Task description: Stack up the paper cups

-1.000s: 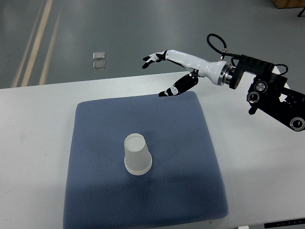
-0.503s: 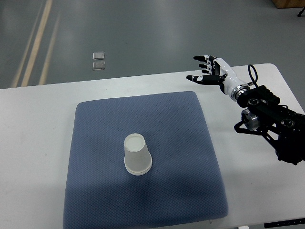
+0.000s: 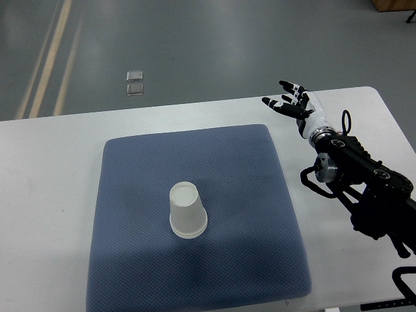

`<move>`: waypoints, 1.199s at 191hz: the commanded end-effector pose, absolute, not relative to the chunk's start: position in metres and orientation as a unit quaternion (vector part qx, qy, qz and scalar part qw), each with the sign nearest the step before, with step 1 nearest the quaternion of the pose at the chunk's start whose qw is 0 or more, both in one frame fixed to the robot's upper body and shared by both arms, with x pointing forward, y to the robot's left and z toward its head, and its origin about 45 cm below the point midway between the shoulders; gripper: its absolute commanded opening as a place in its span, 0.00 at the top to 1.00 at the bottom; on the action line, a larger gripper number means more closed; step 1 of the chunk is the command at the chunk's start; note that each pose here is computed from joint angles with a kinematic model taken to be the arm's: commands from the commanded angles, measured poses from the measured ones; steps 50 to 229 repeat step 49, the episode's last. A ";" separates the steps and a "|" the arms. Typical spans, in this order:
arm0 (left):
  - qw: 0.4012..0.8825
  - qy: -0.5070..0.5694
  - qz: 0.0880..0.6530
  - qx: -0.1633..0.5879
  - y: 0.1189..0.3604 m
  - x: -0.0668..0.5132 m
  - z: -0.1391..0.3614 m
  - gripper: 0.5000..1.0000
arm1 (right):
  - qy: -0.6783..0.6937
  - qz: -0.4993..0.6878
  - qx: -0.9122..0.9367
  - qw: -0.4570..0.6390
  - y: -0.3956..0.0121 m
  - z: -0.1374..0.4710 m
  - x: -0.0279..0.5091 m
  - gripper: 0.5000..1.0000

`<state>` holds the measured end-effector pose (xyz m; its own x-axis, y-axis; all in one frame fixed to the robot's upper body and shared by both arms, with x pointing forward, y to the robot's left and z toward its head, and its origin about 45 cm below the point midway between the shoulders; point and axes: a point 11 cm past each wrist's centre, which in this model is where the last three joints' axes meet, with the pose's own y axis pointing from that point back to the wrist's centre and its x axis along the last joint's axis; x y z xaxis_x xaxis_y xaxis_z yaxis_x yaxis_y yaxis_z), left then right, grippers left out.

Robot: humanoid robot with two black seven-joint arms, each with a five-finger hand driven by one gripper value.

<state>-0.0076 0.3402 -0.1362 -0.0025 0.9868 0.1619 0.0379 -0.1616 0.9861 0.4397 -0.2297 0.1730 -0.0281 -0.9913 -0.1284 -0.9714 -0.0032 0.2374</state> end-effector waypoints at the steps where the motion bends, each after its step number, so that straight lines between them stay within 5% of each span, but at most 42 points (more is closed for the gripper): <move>1: 0.447 0.468 0.531 0.547 0.341 -0.007 -0.136 0.00 | -0.703 -0.127 0.698 0.037 -0.227 0.174 0.439 0.15; 229: 0.447 0.469 0.531 0.547 0.340 -0.008 -0.136 0.00 | -0.700 -0.128 0.702 0.038 -0.221 0.171 0.437 0.15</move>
